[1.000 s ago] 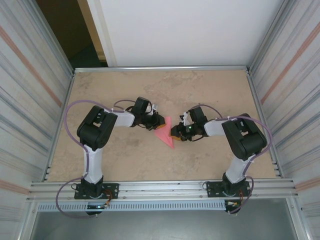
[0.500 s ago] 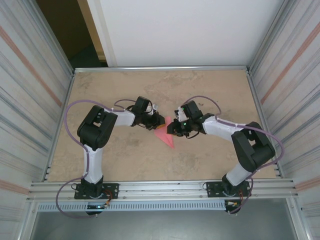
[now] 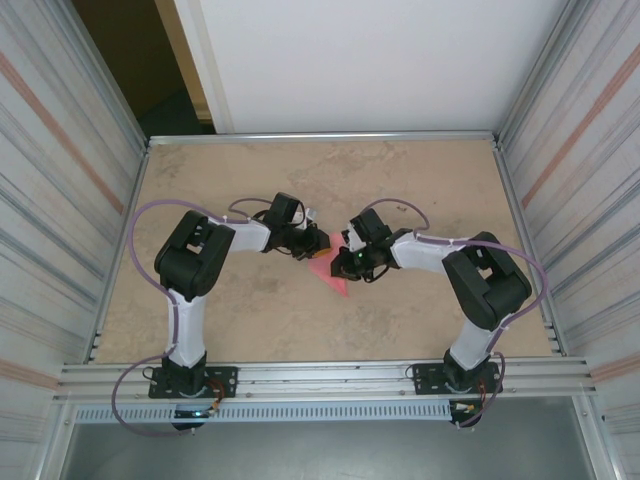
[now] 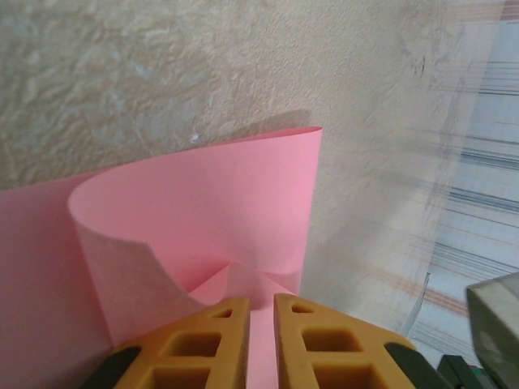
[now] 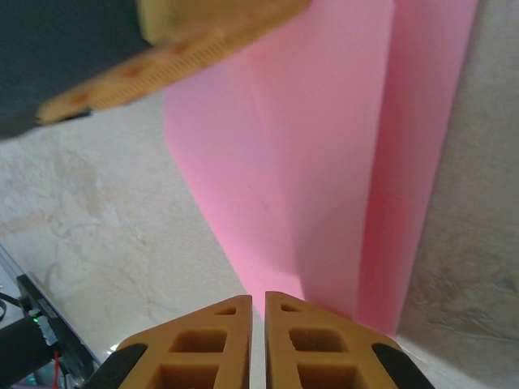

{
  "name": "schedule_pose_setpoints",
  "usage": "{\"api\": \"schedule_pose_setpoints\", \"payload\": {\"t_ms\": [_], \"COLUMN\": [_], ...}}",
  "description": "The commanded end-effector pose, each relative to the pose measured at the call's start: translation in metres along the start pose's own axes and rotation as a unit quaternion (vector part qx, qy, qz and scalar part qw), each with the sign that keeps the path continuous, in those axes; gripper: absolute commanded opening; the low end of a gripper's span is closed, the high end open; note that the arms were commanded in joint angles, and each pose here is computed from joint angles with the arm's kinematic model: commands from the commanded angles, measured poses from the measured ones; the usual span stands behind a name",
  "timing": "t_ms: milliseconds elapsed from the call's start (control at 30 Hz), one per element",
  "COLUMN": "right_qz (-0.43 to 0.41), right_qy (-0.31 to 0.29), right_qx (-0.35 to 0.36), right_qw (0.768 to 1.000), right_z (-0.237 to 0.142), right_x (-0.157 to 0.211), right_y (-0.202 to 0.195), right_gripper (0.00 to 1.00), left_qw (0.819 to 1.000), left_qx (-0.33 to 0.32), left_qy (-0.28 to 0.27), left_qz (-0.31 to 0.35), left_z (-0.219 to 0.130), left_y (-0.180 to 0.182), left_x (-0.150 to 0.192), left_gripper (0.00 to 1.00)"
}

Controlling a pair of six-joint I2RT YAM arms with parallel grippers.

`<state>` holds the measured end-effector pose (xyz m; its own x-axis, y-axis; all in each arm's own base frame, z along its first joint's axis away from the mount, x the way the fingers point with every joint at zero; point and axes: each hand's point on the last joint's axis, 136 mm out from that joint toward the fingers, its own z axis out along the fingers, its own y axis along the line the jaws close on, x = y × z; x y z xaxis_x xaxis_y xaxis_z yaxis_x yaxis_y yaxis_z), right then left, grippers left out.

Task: Fold a paper plane with a square sheet of paper (pick it up from the middle)
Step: Fourth fold the wing at the center of the table.

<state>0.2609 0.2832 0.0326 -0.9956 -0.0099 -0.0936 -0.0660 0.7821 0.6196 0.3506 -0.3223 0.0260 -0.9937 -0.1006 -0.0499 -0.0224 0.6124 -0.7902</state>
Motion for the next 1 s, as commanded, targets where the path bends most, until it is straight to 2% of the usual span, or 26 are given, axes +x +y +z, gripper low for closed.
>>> {"api": "schedule_pose_setpoints", "payload": {"t_ms": [0, 500, 600, 767, 967], "right_qz": [0.021, 0.042, 0.048, 0.06, 0.054], "right_qy": [0.006, 0.02, 0.025, 0.036, 0.054], "right_qx": [0.024, 0.028, 0.028, 0.036, 0.038], "right_qw": [0.999, 0.999, 0.998, 0.997, 0.996], "right_z": [0.004, 0.009, 0.011, 0.013, 0.011], "right_x": [0.006, 0.017, 0.019, 0.023, 0.025], "right_y": [-0.019, -0.032, -0.035, -0.043, -0.048], "right_gripper": [0.12, 0.11, 0.11, 0.1, 0.1], "left_qw": [0.998, 0.999, 0.999, 1.0, 0.998], "left_qx": [-0.045, -0.04, -0.027, 0.016, 0.018], "left_qy": [0.021, 0.02, 0.017, 0.0, 0.008], "left_qz": [-0.034, -0.03, -0.019, 0.02, 0.053], "left_z": [0.006, 0.004, 0.001, -0.018, -0.027], "left_y": [0.032, 0.025, 0.014, -0.026, -0.039], "left_x": [0.011, 0.008, 0.004, -0.003, 0.018], "left_gripper": [0.17, 0.18, 0.18, 0.18, 0.18]}}
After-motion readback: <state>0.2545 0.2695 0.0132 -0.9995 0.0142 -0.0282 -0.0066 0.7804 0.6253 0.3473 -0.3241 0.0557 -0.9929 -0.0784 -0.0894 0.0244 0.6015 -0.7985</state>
